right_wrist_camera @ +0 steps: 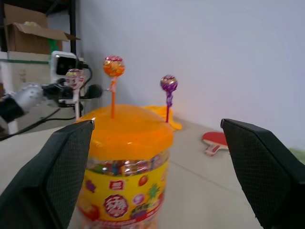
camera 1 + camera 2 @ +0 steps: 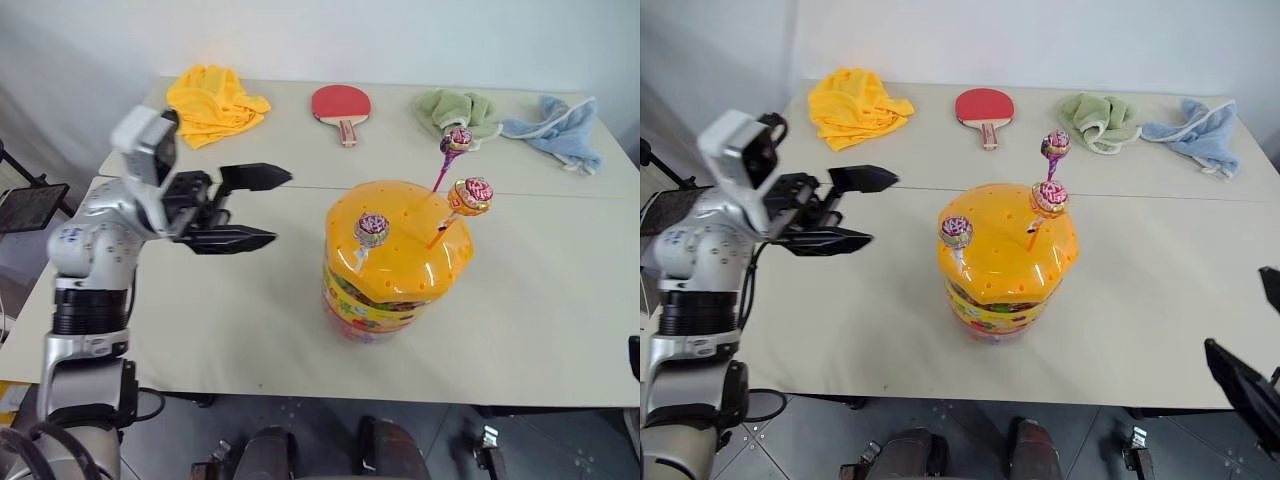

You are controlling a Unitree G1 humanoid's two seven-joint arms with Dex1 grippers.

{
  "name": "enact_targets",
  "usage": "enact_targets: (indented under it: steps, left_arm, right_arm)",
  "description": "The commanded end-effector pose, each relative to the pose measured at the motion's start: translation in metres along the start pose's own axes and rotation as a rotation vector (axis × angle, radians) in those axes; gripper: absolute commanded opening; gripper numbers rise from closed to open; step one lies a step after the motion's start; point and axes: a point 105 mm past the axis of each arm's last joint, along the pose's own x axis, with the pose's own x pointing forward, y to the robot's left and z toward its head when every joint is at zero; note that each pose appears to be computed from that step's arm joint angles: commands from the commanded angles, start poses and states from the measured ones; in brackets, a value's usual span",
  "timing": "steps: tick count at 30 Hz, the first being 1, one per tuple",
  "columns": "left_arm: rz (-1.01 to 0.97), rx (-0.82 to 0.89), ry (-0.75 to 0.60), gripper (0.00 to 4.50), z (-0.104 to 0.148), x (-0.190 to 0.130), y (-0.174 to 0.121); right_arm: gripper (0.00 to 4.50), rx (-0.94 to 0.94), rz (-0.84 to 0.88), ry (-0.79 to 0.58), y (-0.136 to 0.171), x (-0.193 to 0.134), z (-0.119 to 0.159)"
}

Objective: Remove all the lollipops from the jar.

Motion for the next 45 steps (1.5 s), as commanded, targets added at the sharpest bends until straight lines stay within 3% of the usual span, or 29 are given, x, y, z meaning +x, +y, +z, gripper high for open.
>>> enact_targets:
  steps: [1, 7, 16, 23, 27, 39, 45]
  left_arm:
    - [-0.087, -0.004, 0.035, 4.5, 0.005, 0.023, 0.0]
    - [-0.148, -0.045, 0.044, 4.5, 0.004, 0.052, 0.005]
    - [-0.267, -0.065, 0.077, 4.5, 0.003, 0.048, -0.021]
    - [-0.264, -0.069, 0.075, 4.5, 0.0, 0.055, -0.02]
    - [-0.219, -0.062, 0.074, 3.68, -0.002, 0.064, -0.013]
    - [-0.265, -0.103, 0.037, 0.11, 0.005, 0.064, -0.02]
    - [-0.194, -0.154, -0.132, 0.05, 0.03, 0.062, -0.007]
  right_arm:
    - [4.45, 0.051, 0.145, -0.01, 0.028, 0.018, 0.002]
    - [4.45, 0.032, 0.194, 0.016, 0.02, 0.028, -0.005]
    - [4.45, 0.033, 0.18, 0.029, 0.018, 0.038, -0.011]
    - [4.45, 0.037, 0.187, 0.036, 0.018, 0.04, -0.014]
    - [4.5, 0.109, 0.178, -0.011, 0.022, 0.046, -0.007]
    - [4.5, 0.124, 0.191, -0.049, 0.029, 0.056, -0.005]
    - [4.5, 0.139, 0.189, -0.063, 0.025, 0.059, -0.003]
